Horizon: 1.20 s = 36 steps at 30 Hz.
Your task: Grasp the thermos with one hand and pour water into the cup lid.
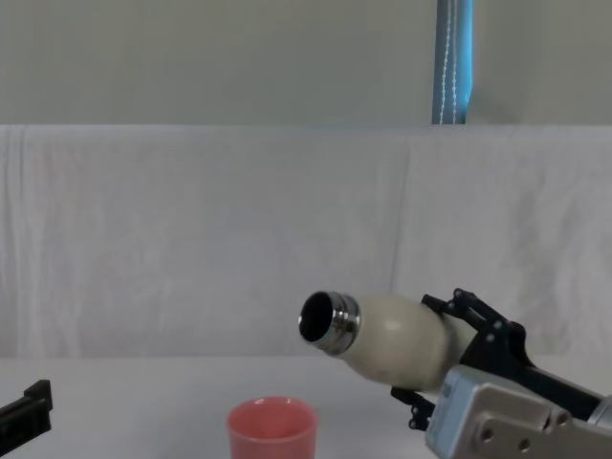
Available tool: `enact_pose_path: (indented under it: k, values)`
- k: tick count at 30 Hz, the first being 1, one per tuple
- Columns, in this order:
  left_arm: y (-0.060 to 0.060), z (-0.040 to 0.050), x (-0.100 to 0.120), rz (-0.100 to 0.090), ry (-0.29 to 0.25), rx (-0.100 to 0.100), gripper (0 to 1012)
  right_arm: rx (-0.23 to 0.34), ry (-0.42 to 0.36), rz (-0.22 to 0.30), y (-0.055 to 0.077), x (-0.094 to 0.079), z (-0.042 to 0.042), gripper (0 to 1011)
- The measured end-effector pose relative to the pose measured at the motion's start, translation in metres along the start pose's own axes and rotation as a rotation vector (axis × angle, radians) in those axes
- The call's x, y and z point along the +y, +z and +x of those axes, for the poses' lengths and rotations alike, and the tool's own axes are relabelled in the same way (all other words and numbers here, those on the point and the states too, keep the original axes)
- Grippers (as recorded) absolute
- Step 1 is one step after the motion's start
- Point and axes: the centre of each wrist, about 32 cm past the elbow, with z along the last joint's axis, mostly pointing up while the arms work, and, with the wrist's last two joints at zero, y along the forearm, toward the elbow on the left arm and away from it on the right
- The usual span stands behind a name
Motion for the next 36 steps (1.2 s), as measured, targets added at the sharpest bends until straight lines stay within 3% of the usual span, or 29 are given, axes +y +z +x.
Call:
enact_pose_path:
  k: [15, 36]
  values:
    - [0.000, 0.0000, 0.000, 0.000, 0.000, 0.000, 1001, -0.072, 0.002, 0.019, 0.001, 0.010, -0.0048, 950]
    - [0.000, 0.0000, 0.000, 0.000, 0.000, 0.000, 1001, -0.146, 0.005, 0.036, -0.003, 0.019, 0.0002, 950]
